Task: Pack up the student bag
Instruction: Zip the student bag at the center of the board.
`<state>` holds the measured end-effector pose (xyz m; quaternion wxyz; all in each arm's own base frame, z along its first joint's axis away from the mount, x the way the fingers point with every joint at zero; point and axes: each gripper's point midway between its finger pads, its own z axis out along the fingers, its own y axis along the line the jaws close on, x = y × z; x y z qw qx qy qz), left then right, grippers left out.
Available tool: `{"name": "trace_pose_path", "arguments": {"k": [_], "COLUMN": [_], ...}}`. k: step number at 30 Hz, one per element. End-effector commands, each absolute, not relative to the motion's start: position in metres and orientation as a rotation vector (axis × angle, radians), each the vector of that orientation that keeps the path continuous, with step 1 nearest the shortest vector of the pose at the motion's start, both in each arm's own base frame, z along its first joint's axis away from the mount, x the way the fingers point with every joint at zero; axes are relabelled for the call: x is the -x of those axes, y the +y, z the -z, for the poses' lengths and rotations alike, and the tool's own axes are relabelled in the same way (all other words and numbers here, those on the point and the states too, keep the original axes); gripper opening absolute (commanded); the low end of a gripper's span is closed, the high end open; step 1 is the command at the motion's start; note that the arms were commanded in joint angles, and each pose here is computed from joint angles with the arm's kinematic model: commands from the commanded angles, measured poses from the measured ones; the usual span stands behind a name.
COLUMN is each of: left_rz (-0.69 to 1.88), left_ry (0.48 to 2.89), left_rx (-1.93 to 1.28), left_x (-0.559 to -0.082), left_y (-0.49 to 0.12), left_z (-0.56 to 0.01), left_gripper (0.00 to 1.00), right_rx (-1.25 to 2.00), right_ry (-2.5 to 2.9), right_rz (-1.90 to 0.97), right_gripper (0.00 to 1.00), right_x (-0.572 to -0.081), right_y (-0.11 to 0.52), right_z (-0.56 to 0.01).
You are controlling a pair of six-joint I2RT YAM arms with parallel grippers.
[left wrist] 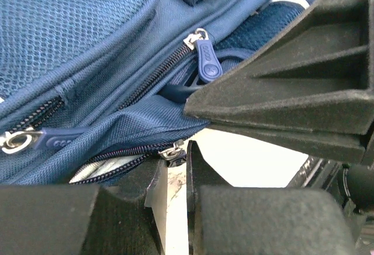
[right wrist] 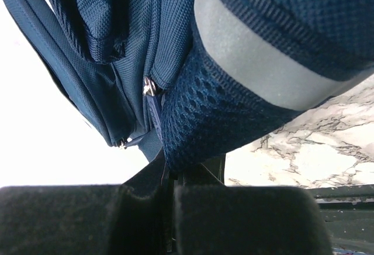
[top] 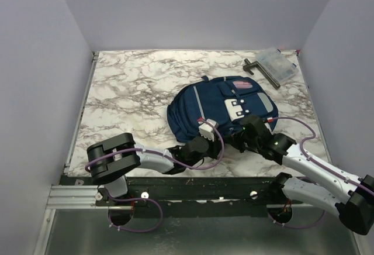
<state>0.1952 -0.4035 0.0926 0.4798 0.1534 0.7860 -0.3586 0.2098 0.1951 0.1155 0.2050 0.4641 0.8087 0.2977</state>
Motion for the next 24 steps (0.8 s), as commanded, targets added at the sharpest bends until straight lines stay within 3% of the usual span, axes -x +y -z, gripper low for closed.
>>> {"name": "trace_pose_path", "arguments": {"k": [1, 13, 18, 21, 24], "left_rz": [0.888, 0.915, 1.163, 1.362, 1.460], "left_ry": [1.914, 2.223, 2.239, 2.241, 2.241], "left_rx": [-0.445, -0.422, -0.591, -0.682, -0.686], "left_x": [-0.188, -0.166, -0.147, -0.130, -0.124], "left_y": [-0.386, -0.295, -0.317, -0.341, -0.351], "left_z": [-0.091, -0.033, -0.050, -0.070, -0.081], "left_gripper": [0.00, 0.00, 0.00, 0.00, 0.00], "right_rx": [-1.247, -1.095, -0.683, -0.382, -0.008], "right_ry": [2.093, 2.038, 2.156, 2.249, 2.312], "right_rz": [-0.885, -0.417, -0.284, -0.378, -0.610], "right_gripper": [0.01, 0.01, 0.00, 0.01, 0.14], "right_x": [-0.233, -0.209, -0.212, -0.209, -0.194], "right_y": [0.189, 0.100, 0.101, 0.130, 0.176], "right_z": [-0.157, -0.124, -0.144, -0.167, -0.191]}}
